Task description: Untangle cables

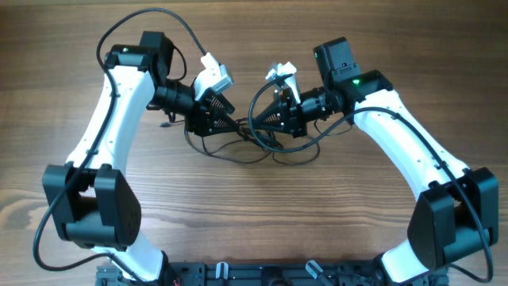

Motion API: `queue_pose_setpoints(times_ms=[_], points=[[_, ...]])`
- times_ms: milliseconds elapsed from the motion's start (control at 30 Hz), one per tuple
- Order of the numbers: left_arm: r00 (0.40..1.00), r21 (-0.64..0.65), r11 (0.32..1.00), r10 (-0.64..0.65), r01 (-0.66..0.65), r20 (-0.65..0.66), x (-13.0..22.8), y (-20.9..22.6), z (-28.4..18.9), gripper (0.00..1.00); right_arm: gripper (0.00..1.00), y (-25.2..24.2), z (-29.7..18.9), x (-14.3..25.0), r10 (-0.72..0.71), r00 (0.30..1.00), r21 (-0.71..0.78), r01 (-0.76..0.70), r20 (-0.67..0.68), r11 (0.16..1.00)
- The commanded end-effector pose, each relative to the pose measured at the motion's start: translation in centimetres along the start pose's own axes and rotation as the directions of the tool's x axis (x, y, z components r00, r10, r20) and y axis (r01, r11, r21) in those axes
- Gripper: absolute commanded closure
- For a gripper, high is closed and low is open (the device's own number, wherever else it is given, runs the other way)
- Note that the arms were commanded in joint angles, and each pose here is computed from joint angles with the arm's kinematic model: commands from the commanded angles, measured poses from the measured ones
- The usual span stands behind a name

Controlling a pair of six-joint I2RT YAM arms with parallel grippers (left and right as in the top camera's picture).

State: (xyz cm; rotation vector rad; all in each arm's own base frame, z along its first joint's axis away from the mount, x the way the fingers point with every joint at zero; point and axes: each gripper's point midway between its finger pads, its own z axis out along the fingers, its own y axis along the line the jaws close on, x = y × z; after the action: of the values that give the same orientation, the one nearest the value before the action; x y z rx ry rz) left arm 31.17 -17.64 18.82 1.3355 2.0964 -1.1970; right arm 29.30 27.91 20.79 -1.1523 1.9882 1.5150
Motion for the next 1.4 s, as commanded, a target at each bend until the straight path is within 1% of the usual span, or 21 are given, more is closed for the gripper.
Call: queue_pose_setpoints(times_ms=[0, 167, 233, 267, 333, 367, 400, 433, 500, 533, 667, 700, 767, 800, 833, 967, 1067, 1133, 1200, 1233, 1367], points=[[1.0, 0.046, 0.999, 0.019, -0.02, 0.015, -0.3, -0.5, 1.2, 0.41, 0.96, 0.8, -0.2, -1.2, -0.033, 0.999, -0.026, 0.033, 0.023, 0.999], [0.999, 0.064, 0.996, 0.055, -0.055, 0.003, -0.7, -1.0, 2.3, 0.45, 0.96, 0.8, -0.2, -1.2, -0.032, 0.999, -0.026, 0.033, 0.023, 0.999], [0.998, 0.066, 0.996, 0.058, -0.058, 0.001, -0.7, -1.1, 2.4, 0.47, 0.96, 0.8, -0.2, -1.2, -0.033, 0.999, -0.026, 0.033, 0.023, 0.999], [0.998, 0.064, 0.996, 0.058, -0.058, -0.003, -0.6, -1.0, 2.4, 0.51, 0.96, 0.8, -0.2, -1.2, -0.033, 0.999, -0.026, 0.034, 0.023, 0.999], [0.998, 0.056, 0.997, 0.057, -0.056, -0.021, -0.3, -0.8, 2.4, 0.6, 0.96, 0.8, -0.2, -1.2, -0.034, 0.999, -0.026, 0.034, 0.023, 0.999], [0.998, 0.053, 0.997, 0.056, -0.054, -0.029, 0.0, -0.7, 2.5, 0.67, 0.96, 0.8, -0.2, -1.2, -0.035, 0.999, -0.026, 0.035, 0.024, 0.999], [0.998, 0.055, 0.997, 0.051, -0.05, -0.031, 0.3, -0.7, 2.7, 0.7, 0.96, 0.8, -0.2, -1.3, -0.036, 0.999, -0.026, 0.036, 0.024, 0.999], [0.998, 0.058, 0.997, 0.046, -0.044, -0.033, 0.6, -0.7, 2.9, 0.76, 0.96, 0.8, -0.2, -1.3, -0.036, 0.999, -0.026, 0.037, 0.025, 0.999], [0.999, 0.067, 0.997, 0.03, -0.027, -0.039, 1.2, -0.7, 3.2, 0.92, 0.96, 0.8, -0.2, -1.3, -0.023, 0.999, -0.026, 0.024, 0.025, 0.999], [0.999, 0.07, 0.998, 0.012, -0.009, -0.042, 1.4, -0.8, 3.3, 0.96, 0.96, 0.7, -0.2, -1.4, -0.009, 1.0, -0.025, 0.01, 0.028, 1.0], [0.999, 0.069, 0.998, -0.013, 0.016, -0.044, 1.4, -0.8, 3.3, 0.96, 0.96, 0.4, -0.2, -2.3, 0.028, 0.998, -0.017, -0.027, 0.049, 0.999], [0.999, 0.066, 0.997, -0.031, 0.033, -0.043, 1.4, -0.7, 3.2, 0.96, 0.94, 0.2, -0.3, -2.7, 0.042, 0.997, -0.01, -0.042, 0.061, 0.999], [0.997, 0.061, 0.996, -0.068, 0.07, -0.044, 1.4, -0.6, 3.1, 0.96, 0.78, -0.7, -0.5, -4.0, 0.089, 0.991, 0.025, -0.092, 0.096, 0.995], [0.995, 0.057, 0.994, -0.095, 0.097, -0.042, 1.5, -0.5, 2.9, 0.96, 0.68, -1.1, -0.7, -5.0, 0.108, 0.986, 0.04, -0.114, 0.127, 0.993], [0.994, 0.055, 0.993, -0.104, 0.106, -0.04, 1.5, -0.4, 2.8, 0.96, 0.63, -1.3, -0.7, -5.5, 0.117, 0.983, 0.046, -0.125, 0.141, 0.991], [0.982, 0.04, 0.981, -0.19, 0.19, 0.009, 1.5, 0.4, 1.3, 0.96, 0.59, -2.0, -1.3, -7.0, 0.176, 0.965, 0.07, -0.193, 0.197, 0.979], [0.965, 0.065, 0.973, -0.229, 0.222, 0.126, 0.6, 1.0, -0.7, 0.96, 0.55, -1.8, -1.7, -7.2, 0.23, 0.95, 0.084, -0.252, 0.209, 0.964], [0.941, 0.08, 0.967, -0.254, 0.242, 0.224, -0.1, 1.6, -2.6, 0.96, 0.55, -1.2, -2.0, -7.2, 0.249, 0.945, 0.091, -0.273, 0.211, 0.958], [0.915, 0.093, 0.962, -0.272, 0.255, 0.299, -0.5, 2.1, -4.2, 0.96, 0.55, -1.6, -2.4, -6.9, 0.294, 0.929, 0.14, -0.33, 0.225, 0.934], [0.882, 0.115, 0.954, -0.301, 0.278, 0.364, -1.0, 2.4, -5.6, 0.96, 0.55, -1.7, -2.6, -6.6, 0.312, 0.923, 0.164, -0.351, 0.226, 0.922], [0.833, 0.16, 0.944, -0.33, 0.289, 0.444, -1.9, 2.4, -7.2, 0.96, 0.56, -1.9, -2.2, -5.4, 0.381, 0.901, 0.182, -0.418, 0.207, 0.89]])
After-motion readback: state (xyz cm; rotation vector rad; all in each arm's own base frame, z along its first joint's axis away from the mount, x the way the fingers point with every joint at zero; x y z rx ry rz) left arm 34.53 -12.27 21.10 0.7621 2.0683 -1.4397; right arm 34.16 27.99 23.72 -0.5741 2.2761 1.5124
